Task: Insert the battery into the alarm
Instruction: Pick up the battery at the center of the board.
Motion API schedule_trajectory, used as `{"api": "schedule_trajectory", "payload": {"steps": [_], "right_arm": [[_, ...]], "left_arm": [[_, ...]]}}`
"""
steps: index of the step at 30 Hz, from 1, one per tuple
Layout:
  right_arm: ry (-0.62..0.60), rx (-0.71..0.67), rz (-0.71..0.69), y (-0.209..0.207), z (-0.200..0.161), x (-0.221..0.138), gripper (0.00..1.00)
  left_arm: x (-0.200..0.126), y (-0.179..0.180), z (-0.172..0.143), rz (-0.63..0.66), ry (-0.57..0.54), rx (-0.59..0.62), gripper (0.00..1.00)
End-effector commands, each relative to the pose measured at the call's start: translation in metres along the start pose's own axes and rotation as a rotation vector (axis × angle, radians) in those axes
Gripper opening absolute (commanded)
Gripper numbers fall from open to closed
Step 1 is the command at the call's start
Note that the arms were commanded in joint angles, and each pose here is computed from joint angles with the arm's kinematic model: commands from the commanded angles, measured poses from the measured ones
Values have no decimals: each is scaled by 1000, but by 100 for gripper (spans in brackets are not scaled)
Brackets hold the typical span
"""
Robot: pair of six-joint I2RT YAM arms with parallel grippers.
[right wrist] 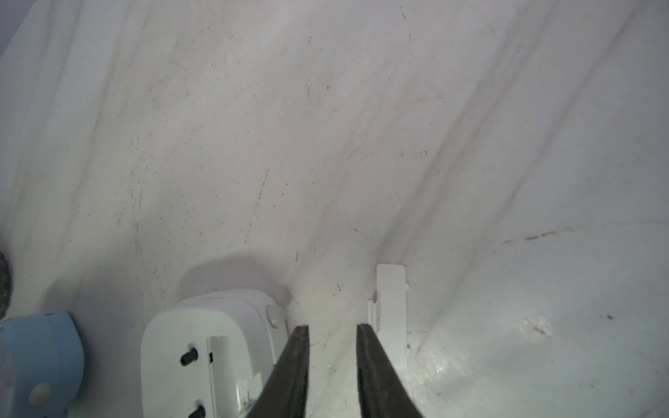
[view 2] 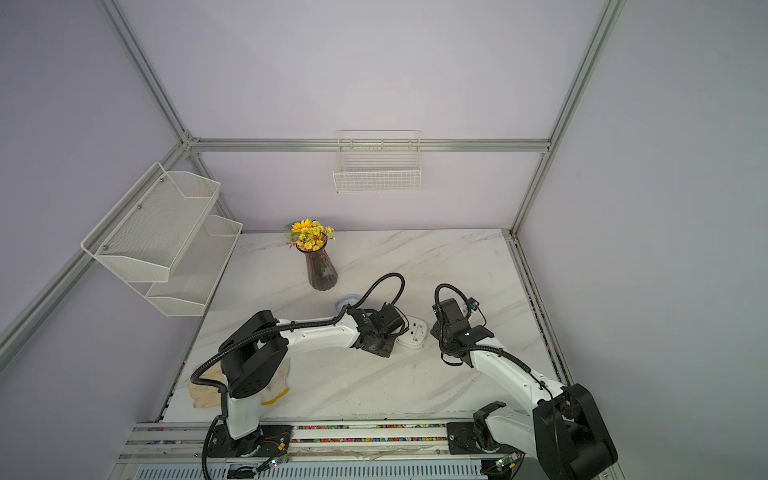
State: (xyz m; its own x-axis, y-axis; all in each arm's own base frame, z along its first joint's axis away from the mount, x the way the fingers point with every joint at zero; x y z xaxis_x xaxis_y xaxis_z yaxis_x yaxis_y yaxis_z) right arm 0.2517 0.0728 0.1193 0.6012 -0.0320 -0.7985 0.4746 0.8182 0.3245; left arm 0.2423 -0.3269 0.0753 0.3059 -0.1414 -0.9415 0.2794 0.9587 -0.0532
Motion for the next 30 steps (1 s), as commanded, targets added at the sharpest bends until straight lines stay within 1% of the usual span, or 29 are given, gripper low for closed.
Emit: {"api": "schedule_trajectory", "payload": {"steps": [1, 5, 8, 10, 12, 14, 16, 19, 22, 24, 25, 26, 27, 28, 30], "right_arm": [[-19, 8, 24, 4, 8, -12, 27], [-29, 8, 96, 12, 13, -25, 27], [-32, -21, 177, 23, 17, -35, 28], [-39, -46, 249, 31, 19, -43, 28], [-51, -71, 349, 43, 23, -55, 33], [-48, -100, 467, 57, 24, -69, 38], [-42, -134, 567, 67, 23, -81, 43], [-13, -173, 716, 83, 22, -100, 47], [-1, -203, 844, 100, 27, -125, 49], [-3, -227, 906, 110, 32, -143, 50], [-11, -238, 928, 114, 36, -152, 50], [-19, -246, 941, 117, 40, -159, 50], [-20, -257, 951, 121, 42, -166, 50], [-14, -266, 957, 125, 44, -172, 50], [8, -295, 961, 135, 42, -180, 49]], "left_arm": [[5, 2, -12, 50, 47, 44, 28], [0, 1, -12, 46, 38, 51, 19], [-10, 1, -5, 41, -4, 43, 8], [-20, 0, 3, 30, -50, 49, 5], [-38, -2, 16, 21, -113, 51, 0], [-59, -3, 29, 0, -188, 68, 0], [-84, -5, 40, -60, -286, 78, 0], [-124, -7, 50, -211, -483, 91, 0], [-169, -6, 51, -395, -740, 150, 0], [-190, -2, 46, -483, -904, 172, 0], [-198, -1, 42, -529, -992, 207, 0], [-205, 0, 40, -543, -1073, 258, 0], [-211, 1, 37, -556, -1131, 286, 0], [-214, 1, 36, -550, -1158, 318, 0], [-217, -1, 36, -540, -1178, 369, 0]]}}
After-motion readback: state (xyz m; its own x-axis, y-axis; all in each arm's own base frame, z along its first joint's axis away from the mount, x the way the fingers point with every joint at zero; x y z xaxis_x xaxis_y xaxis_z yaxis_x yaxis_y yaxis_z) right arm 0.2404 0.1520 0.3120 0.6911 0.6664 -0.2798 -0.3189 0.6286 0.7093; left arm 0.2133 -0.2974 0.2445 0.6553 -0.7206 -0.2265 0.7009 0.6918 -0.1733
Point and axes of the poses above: each gripper's point midway between its finger pads, its own x axis out along the fingers, its own y axis along the line the jaws close on, z = x × y, the point moved 5 cm from there along -x, back along the fingers, and after that the axes turned 4 degrees about -x, right-handed, at the moved point
